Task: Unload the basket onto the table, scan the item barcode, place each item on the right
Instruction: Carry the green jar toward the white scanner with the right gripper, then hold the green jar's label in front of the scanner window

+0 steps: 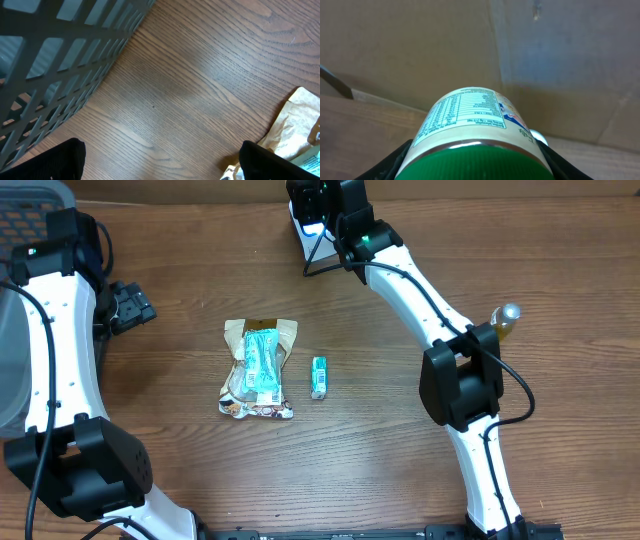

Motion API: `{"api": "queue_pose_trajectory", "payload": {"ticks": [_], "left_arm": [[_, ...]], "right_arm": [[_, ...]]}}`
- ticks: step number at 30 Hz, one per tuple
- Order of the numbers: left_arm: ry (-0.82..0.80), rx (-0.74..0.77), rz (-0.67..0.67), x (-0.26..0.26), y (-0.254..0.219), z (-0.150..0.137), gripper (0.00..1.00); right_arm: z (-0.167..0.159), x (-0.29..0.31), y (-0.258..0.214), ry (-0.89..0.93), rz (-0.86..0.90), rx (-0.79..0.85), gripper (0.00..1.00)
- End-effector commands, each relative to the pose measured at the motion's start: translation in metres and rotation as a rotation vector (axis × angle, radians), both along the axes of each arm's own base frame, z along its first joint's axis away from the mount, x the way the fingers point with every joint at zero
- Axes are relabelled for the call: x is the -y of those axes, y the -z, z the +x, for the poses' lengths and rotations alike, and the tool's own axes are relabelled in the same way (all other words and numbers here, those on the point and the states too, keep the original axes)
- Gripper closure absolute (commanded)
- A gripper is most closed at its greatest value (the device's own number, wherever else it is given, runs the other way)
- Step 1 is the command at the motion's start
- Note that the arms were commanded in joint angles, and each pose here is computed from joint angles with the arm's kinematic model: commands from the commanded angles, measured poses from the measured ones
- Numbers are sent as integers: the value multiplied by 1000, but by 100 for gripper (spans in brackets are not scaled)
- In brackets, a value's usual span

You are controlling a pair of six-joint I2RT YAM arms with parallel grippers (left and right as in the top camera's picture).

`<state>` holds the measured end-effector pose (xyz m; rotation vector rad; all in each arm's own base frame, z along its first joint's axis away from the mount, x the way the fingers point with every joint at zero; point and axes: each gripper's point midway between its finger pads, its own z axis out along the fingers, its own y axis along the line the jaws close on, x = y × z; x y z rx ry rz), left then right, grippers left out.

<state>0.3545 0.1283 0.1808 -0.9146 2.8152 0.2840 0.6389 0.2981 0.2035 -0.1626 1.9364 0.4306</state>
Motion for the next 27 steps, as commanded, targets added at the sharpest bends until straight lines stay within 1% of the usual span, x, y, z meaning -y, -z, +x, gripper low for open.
{"api": "queue_pose_trajectory", "payload": {"ticks": [1, 8, 18, 22, 27], "left_arm": [[19, 0, 17, -2, -2, 4, 0], [19, 0, 17, -2, -2, 4, 0], [18, 0, 17, -2, -2, 4, 0], [19, 0, 17, -2, -2, 4, 0], [19, 0, 17, -2, -2, 4, 0]], "right_arm": [[9, 2, 0, 8, -10, 49, 66], [21, -2, 16, 11, 13, 98, 66], [40, 15, 37, 69, 20, 136, 62], [42, 17, 47, 71, 17, 131, 62], [42, 16, 45, 70, 21, 141, 62]]}}
